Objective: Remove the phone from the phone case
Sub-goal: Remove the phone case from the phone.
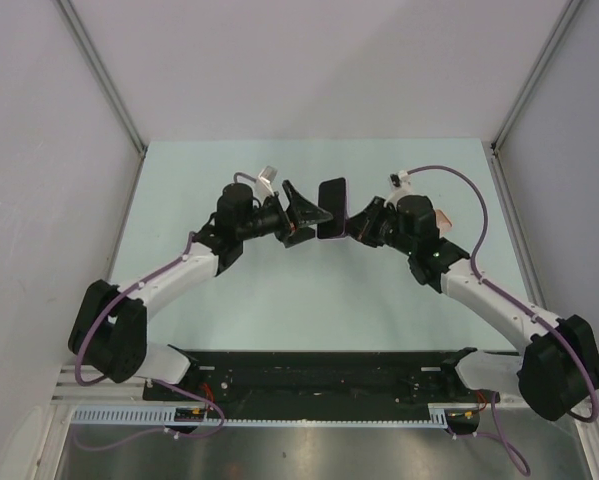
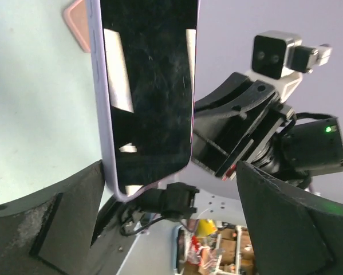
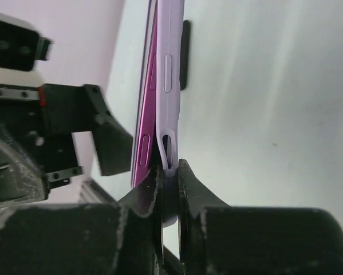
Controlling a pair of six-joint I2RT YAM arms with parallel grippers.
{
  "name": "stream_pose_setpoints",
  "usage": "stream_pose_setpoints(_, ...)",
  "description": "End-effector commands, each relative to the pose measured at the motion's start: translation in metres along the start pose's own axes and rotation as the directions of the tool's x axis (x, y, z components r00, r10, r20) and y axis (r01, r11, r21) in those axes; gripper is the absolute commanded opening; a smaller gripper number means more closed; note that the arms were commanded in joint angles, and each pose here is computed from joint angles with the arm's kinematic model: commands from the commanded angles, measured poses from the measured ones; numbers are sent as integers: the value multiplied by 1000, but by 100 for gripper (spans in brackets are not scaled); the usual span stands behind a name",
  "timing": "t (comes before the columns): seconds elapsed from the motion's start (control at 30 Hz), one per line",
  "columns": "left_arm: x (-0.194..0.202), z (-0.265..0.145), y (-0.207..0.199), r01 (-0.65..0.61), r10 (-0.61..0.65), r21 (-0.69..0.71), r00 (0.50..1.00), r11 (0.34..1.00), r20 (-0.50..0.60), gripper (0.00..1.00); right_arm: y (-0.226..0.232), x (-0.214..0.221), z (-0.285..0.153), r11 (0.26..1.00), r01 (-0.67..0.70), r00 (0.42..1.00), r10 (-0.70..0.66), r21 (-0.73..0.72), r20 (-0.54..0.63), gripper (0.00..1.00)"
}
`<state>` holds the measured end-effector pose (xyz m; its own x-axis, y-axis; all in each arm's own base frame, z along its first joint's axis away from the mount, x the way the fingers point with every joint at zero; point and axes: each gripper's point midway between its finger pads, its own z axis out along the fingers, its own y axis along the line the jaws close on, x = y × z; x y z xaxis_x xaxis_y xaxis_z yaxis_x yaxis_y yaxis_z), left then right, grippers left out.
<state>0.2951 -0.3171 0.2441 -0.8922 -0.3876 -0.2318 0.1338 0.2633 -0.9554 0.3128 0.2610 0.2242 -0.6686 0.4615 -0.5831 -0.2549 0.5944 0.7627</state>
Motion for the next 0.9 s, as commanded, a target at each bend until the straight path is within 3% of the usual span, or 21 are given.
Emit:
stream_pose_setpoints(0.0,-2,-22,-18,-186,186,-22,982,982,4,98,-63,-6,-26,938,147,989,-149,314,-15,0)
stream_pose_setpoints(0.07,-2,-21,-3,-172,172,-82,985,982,0,98,-72,1,-28,908,201,979,-196,367,-52,0)
stream_pose_setpoints(0.17,2,-17,23,-153,151,-158,988,975,-28,98,-100,13,-34,803,296,955,-259,518,-145,0)
stream_pose_setpoints(0.27,9,-11,47,-153,141,-228,988,962,-68,98,-112,24,-28,739,363,932,-287,568,-223,0)
stream_pose_setpoints(0.57,24,2,93,-170,132,-300,981,939,-142,97,-127,71,4,694,465,878,-280,550,-389,0)
stream_pose_setpoints(0.7,27,3,112,-186,137,-338,977,923,-162,96,-136,96,19,643,541,828,-294,543,-477,0)
stream_pose_setpoints(0.87,32,5,134,-190,129,-367,975,911,-182,90,-132,122,41,660,564,802,-292,497,-521,0)
